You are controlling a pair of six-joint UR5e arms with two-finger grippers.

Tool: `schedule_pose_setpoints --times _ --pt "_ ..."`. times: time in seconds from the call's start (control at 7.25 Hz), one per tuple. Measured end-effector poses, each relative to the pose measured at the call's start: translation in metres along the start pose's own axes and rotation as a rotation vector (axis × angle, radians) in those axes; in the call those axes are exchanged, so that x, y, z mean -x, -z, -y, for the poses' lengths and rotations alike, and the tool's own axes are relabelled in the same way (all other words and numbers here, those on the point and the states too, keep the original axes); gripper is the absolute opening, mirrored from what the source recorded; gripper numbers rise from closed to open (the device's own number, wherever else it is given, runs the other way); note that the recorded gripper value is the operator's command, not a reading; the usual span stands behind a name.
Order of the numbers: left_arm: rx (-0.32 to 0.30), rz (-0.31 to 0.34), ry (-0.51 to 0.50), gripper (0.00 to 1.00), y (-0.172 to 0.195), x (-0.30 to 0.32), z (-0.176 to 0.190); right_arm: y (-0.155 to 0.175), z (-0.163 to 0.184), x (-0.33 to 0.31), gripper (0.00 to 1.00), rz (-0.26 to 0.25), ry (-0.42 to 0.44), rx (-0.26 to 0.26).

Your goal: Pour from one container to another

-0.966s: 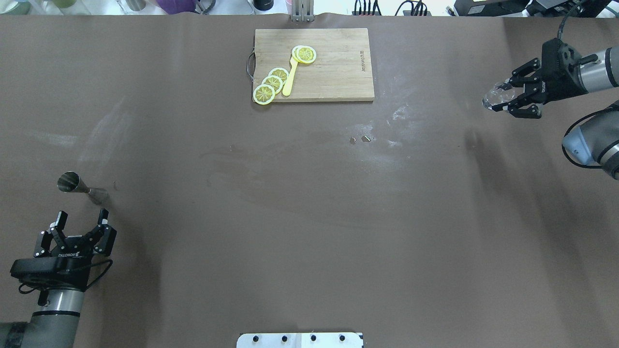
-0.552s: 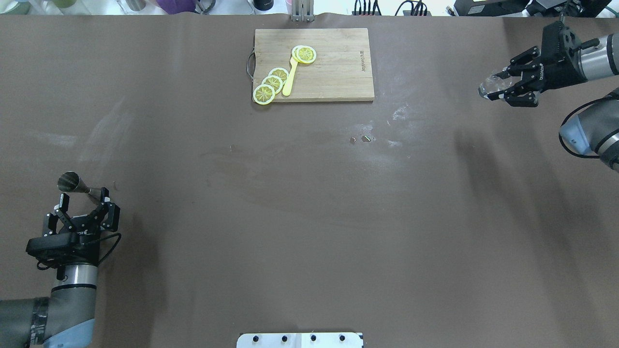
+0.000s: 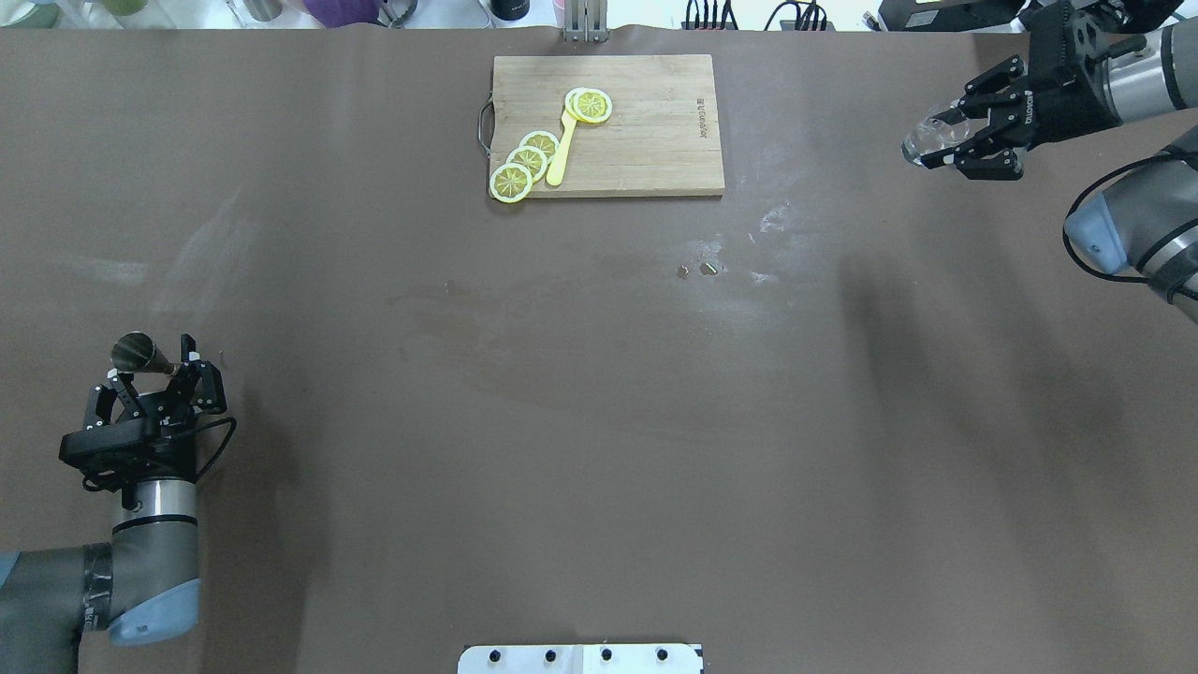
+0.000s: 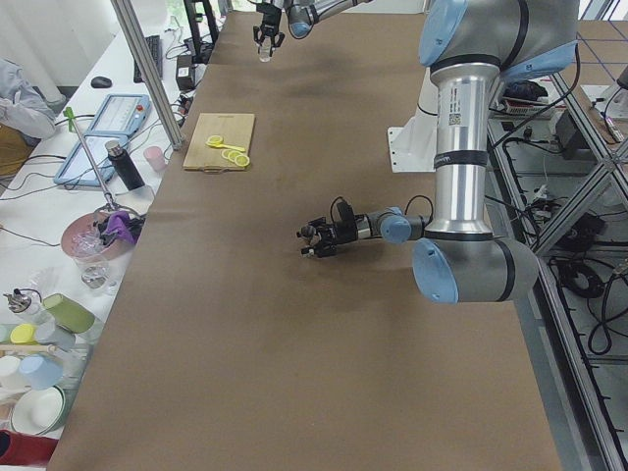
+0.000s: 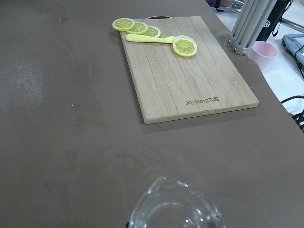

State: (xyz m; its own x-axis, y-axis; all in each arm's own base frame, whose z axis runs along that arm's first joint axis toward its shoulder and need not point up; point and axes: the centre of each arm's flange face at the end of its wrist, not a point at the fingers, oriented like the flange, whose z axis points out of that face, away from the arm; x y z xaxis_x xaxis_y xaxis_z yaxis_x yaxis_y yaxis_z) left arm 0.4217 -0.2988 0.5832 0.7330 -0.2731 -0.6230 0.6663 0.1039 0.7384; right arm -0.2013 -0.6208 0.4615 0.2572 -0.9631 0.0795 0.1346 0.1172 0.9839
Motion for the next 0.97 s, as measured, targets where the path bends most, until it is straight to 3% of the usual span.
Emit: schedule_pose_setpoints --times 0.55,0.83,0.97 --pt "0.003 -0.009 0.028 0.0 0.004 -0.016 -0.003 0.0 0.001 0.004 0.0 0.008 -0.001 0.008" --pt "0.017 -0.034 0.094 0.0 0.019 -0.057 0.046 0.0 0.0 0.004 0.0 0.012 -0.001 0.01" --pt "0.028 -0.056 0.077 0.0 0.031 -0.095 0.078 0.002 0.0 0.003 0.0 0.015 -0.002 0.009"
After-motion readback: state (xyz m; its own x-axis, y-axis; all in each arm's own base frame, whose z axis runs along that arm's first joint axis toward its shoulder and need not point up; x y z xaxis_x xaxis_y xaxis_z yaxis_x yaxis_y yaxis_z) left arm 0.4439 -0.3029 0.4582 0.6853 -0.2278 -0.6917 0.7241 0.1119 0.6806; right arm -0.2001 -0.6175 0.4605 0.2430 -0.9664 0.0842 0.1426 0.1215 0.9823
